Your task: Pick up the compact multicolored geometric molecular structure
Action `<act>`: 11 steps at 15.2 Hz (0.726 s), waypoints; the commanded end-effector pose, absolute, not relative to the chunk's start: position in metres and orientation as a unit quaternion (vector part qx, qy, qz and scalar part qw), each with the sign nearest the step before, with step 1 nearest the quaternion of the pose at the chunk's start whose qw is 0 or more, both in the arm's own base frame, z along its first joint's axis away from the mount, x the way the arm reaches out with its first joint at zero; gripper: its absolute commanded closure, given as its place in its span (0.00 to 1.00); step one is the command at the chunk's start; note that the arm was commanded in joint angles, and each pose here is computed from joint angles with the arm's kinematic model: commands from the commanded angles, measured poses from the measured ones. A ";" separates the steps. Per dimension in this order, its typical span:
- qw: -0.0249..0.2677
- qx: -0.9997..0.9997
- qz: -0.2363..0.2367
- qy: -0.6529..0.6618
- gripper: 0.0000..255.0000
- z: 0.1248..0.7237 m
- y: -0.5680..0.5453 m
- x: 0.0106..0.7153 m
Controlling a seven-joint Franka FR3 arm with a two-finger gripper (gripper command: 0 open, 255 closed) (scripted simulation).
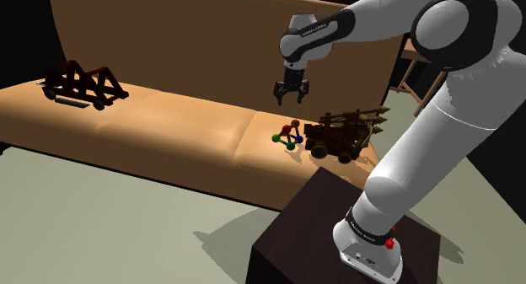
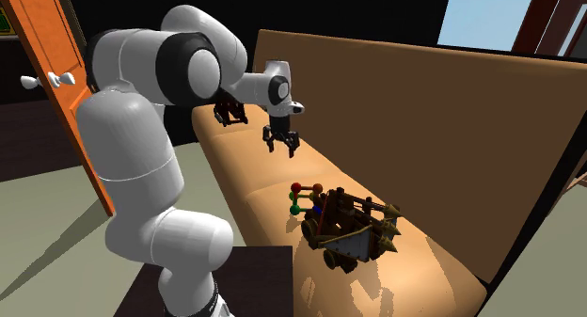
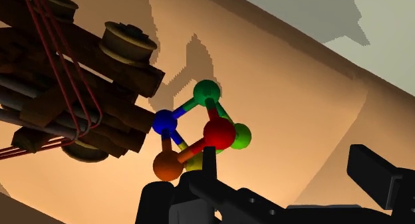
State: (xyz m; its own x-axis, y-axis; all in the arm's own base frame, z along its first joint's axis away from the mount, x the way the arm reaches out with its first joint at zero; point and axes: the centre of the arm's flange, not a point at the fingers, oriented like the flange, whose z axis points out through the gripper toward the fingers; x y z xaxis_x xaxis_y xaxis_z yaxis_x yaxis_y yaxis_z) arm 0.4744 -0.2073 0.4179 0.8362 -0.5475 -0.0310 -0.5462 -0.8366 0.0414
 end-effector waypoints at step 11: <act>0.018 0.924 -0.061 -0.378 0.00 0.305 -0.327 0.506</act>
